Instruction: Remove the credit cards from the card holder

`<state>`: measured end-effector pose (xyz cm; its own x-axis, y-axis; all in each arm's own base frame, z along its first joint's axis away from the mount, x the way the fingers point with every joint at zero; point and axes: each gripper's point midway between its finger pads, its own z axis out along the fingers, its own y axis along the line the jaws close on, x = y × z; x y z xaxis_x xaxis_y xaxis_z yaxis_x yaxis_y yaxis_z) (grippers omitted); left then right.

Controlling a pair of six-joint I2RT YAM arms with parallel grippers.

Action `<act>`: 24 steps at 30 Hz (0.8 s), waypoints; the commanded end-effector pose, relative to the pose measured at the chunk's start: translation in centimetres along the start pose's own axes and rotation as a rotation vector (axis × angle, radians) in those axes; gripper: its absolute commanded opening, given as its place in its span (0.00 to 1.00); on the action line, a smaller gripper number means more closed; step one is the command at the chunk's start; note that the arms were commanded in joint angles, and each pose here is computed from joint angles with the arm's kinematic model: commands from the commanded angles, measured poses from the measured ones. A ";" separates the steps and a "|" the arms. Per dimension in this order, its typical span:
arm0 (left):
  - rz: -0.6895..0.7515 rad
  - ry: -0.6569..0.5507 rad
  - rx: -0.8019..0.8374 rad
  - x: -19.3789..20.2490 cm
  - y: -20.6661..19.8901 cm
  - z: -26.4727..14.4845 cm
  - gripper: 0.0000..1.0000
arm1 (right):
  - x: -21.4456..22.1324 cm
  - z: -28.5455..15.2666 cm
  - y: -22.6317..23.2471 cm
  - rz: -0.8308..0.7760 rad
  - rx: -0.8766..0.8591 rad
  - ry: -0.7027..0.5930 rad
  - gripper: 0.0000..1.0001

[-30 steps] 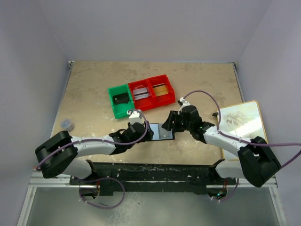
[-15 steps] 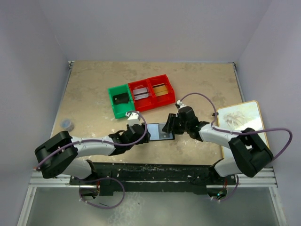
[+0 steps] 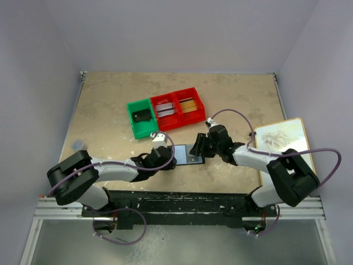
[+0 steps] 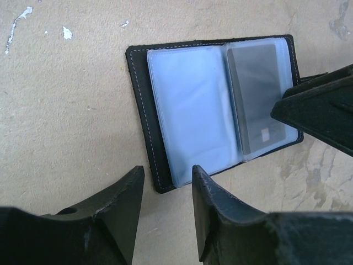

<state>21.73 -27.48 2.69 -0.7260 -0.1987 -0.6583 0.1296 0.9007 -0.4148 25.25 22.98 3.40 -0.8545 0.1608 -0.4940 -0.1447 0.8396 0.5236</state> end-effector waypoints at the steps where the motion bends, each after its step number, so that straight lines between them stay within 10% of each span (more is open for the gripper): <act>1: -0.007 -0.006 0.040 -0.5 -1.2 0.3 0.36 | 0.1 0.4 -0.2 0.009 0.006 0.002 0.54; 10: 0.001 0.006 0.047 -0.4 -1.5 0.3 0.24 | -1.3 -0.3 -1.7 0.028 0.121 -0.058 0.54; 24: 0.023 0.021 0.063 -0.4 -2.0 0.4 0.06 | -0.2 -0.7 3.5 0.023 -0.194 -0.020 0.50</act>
<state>21.30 -27.92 2.14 -0.7474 -0.1587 -0.6451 0.1587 0.9003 -0.4053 25.49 23.05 3.39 -0.8462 0.1921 -0.4971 -0.1300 0.8302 0.5421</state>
